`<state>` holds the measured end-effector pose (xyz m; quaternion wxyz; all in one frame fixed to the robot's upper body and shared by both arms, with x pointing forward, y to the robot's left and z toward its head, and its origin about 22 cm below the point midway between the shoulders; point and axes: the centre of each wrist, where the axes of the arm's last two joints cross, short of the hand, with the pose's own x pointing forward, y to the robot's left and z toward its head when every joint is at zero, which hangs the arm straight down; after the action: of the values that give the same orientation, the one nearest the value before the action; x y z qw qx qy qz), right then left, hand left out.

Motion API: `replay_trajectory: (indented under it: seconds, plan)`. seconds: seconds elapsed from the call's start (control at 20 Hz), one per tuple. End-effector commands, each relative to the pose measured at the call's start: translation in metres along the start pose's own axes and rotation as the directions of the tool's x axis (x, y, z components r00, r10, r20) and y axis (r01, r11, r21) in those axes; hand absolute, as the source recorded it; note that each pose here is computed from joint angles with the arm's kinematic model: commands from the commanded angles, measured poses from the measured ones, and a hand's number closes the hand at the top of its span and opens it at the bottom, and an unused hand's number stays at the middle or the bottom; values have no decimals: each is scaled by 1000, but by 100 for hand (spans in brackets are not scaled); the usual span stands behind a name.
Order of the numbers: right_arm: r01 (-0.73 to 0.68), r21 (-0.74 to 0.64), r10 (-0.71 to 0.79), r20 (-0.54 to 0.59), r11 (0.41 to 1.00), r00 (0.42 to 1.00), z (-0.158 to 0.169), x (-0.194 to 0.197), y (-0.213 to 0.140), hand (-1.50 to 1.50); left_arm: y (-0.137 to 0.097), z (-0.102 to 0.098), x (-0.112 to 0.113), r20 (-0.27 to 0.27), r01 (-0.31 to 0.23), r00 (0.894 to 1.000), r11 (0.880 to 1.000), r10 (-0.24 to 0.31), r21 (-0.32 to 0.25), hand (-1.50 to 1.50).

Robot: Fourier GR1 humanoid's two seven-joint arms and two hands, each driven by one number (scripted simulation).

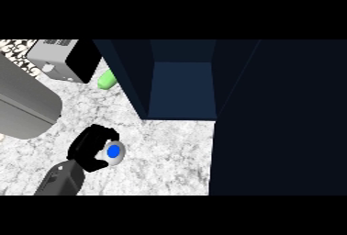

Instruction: Pick up the bottled water, place it into the cabinet and close the cabinet

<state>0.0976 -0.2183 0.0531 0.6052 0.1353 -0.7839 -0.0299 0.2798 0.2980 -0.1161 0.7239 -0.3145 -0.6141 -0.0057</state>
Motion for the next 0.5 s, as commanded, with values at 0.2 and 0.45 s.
replay_trajectory:
  seconds: [0.2, 0.45]
  plan:
    - [17, 2, -17, -28, 1000, 999, 0, -16, 10, -150, 3, 52, -37, 318, -127, 948, 928, 10, 351, 150]
    - [5, 31, -5, -27, 1000, 1000, 9, -16, -14, -150, -3, 34, -23, 334, -183, 940, 933, 74, 310, 150]
